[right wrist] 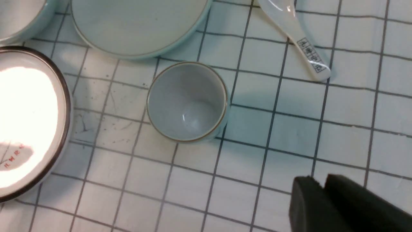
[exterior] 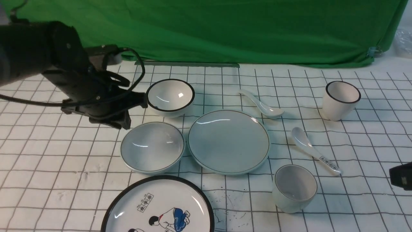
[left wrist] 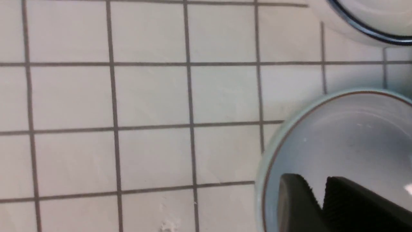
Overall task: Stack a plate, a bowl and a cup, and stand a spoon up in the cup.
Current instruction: Use the left arm to grab a blue rice bowl
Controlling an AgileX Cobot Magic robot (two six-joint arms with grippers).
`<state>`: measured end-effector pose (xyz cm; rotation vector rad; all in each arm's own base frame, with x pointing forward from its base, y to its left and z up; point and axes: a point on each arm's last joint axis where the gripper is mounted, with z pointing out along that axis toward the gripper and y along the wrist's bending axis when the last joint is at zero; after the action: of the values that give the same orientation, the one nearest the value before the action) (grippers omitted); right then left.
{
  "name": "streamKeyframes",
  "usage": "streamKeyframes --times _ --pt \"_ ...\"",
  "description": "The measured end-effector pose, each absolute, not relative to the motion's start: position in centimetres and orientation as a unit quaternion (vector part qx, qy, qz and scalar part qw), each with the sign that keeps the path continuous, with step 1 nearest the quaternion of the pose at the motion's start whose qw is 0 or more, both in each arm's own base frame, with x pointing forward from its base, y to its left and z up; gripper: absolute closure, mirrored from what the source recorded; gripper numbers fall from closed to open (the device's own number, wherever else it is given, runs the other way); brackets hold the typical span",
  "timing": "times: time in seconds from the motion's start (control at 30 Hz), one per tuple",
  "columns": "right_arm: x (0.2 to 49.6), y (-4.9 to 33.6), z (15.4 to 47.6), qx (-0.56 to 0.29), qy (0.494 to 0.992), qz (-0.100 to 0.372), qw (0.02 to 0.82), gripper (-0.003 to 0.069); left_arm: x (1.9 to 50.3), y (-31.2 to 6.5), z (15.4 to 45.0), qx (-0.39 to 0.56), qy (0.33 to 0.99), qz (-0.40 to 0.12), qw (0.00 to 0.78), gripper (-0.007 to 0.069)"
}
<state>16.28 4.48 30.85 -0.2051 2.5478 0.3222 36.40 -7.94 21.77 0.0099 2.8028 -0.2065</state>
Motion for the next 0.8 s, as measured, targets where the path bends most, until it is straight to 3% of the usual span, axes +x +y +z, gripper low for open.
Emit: streamKeyframes --times 0.13,0.3,0.4,0.5,0.53,0.63,0.8 --pt "17.3 4.7 29.9 -0.076 0.958 0.120 0.251 0.0538 37.3 -8.0 19.2 0.006 0.989 -0.060 0.134 0.0269" --pt "17.8 4.8 29.8 -0.073 0.955 0.121 0.262 0.0530 37.6 -8.0 17.3 0.006 0.992 -0.054 0.115 0.0185" --pt "18.1 4.8 30.0 -0.073 0.950 0.120 0.279 0.0522 37.7 -8.2 16.7 0.005 0.993 -0.058 0.107 0.0276" --pt "18.2 4.8 30.1 -0.074 0.947 0.119 0.289 0.0517 37.6 -8.3 16.9 0.015 0.993 -0.061 0.101 0.0498" --pt "18.2 4.8 30.2 -0.075 0.947 0.119 0.290 0.0515 37.5 -8.4 17.3 0.014 0.993 -0.063 0.101 0.0533" --pt "18.3 4.8 30.2 -0.078 0.945 0.119 0.293 0.0515 37.2 -8.4 18.8 0.013 0.991 -0.069 0.114 0.0584" --pt "18.3 4.8 30.2 -0.081 0.945 0.117 0.296 0.0511 36.4 -8.5 21.9 0.010 0.985 -0.090 0.148 0.0590"
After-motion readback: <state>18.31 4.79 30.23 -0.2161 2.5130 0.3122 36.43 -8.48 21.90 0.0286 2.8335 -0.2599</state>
